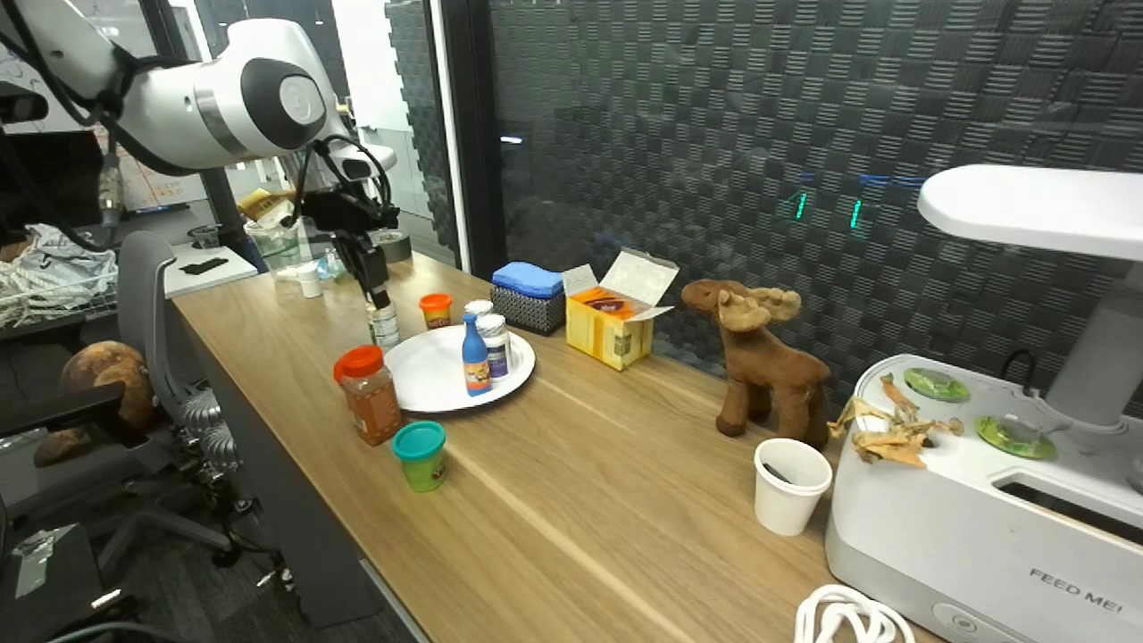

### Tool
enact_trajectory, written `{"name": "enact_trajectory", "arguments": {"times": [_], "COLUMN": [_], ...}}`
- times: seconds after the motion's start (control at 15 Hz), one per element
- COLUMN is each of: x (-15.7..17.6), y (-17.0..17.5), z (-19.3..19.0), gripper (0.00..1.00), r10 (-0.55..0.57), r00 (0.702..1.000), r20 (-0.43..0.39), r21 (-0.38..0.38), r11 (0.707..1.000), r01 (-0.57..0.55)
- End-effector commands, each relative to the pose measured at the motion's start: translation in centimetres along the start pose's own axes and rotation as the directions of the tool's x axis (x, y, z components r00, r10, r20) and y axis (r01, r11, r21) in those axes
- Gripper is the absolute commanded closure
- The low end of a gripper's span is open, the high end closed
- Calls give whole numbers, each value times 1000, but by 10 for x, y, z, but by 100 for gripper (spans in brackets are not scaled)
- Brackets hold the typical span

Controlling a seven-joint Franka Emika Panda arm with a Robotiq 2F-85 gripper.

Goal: Put all the bottles and the orange plushie surrounding the white plate on the white plate

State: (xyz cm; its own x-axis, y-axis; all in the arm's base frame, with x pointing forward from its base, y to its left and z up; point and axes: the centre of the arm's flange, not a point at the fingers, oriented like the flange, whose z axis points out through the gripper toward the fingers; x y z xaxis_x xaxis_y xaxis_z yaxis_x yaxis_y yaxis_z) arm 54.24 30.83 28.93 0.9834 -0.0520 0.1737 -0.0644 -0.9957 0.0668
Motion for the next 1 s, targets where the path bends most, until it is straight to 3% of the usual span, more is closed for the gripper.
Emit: {"name": "enact_trajectory", "arguments": {"times": [0.0, 0.53, 0.93], "x": [8, 34, 54], "y": [-3, 15, 46], "z": [-8, -54, -44], "gripper": [89, 87, 87], "r10": [26, 79, 133], "r00": [999, 994, 990], "r20": [-43, -81, -52], "r21": [-3, -12, -62], "r11": [1000, 997, 989], "r01": [-26, -80, -136]}}
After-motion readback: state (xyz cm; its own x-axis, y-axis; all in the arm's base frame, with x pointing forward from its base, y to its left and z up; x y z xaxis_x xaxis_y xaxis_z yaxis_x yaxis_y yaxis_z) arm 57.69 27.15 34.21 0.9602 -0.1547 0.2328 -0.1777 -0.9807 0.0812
